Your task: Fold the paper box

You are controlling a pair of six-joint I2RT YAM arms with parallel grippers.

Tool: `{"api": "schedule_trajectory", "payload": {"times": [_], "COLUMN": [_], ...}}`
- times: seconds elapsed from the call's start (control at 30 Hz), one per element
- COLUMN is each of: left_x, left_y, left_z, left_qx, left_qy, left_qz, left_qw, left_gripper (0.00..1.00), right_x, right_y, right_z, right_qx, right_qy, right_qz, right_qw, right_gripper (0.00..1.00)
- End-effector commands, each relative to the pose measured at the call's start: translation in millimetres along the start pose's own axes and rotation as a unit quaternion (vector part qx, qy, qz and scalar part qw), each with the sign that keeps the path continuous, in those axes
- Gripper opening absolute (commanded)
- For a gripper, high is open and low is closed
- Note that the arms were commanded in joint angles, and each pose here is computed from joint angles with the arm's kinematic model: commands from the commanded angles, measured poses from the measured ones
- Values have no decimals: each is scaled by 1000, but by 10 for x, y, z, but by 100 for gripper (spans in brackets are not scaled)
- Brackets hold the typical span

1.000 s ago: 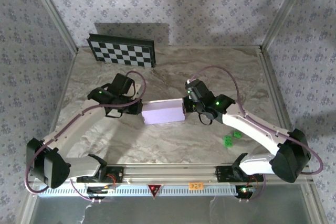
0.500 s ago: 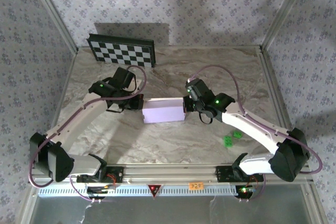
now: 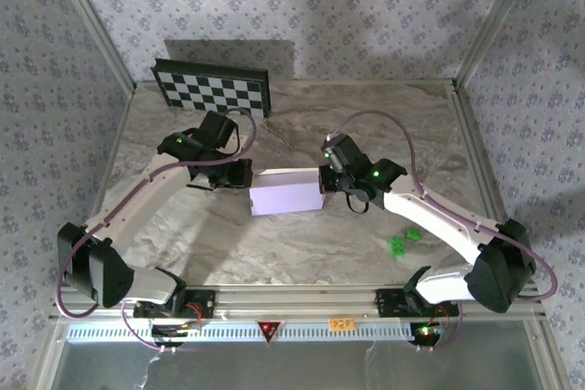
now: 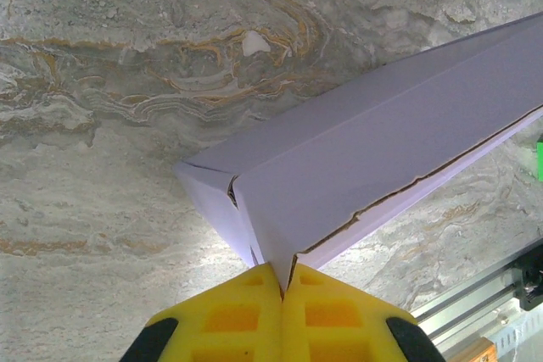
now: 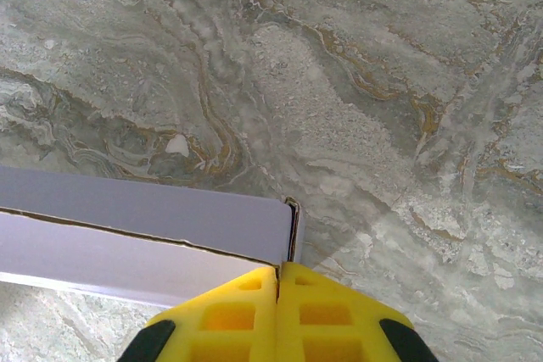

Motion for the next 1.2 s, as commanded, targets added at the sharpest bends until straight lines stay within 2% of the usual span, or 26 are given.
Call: {"api": "schedule_trajectory", "payload": {"times": [0.0, 0.13, 0.3, 0.53, 0.73, 0.77, 0.9, 1.03, 1.17], "left_x": [-49, -32, -51, -80, -124, -122, -101, -143, -183], "left_y": [-124, -122, -117, -139, -151, -147, -130, -136, -146], "left_z": [-234, -196, -109, -124, -103, -98, -72, -58, -58], "left_qx": [7, 6, 9, 12, 14, 15, 14, 16, 19], "left_qy": [67, 53, 17, 19, 7, 5, -3, -15, -19], "left_qz": [-13, -13, -18, -22, -30, -29, -21, -25, -31], "left_qw": [998, 999, 1000, 1000, 999, 999, 1000, 999, 999], "left_gripper": [6, 12, 13, 21, 24, 24, 24, 35, 33], "right_x": [71, 53, -7, -27, -23, -76, -78, -74, -86], "right_y": [161, 193, 179, 143, 173, 72, 64, 63, 48], "right_z": [61, 38, 33, 52, 64, 105, 104, 104, 103], "right_qx": [-2, -5, -7, -5, -5, -2, -1, 1, 3], "right_qy": [-14, -6, -2, -4, -6, -13, -10, -9, -8], "right_qz": [49, 62, 75, 83, 107, 97, 105, 109, 113], "right_qw": [999, 998, 997, 997, 994, 995, 994, 994, 994], "right_gripper": [2, 2, 2, 2, 2, 2, 2, 2, 2]}}
Point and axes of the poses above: each hand's point on the last joint's axis, 136 mm out from that joint toward the fingers, its own x axis out along the fingers, its own z axis along the line the jaws close on, y = z × x, the point moved 5 cm from there along -x, back along the fingers, and after that the axes turned 1 degree about x, right-handed, at the moved point
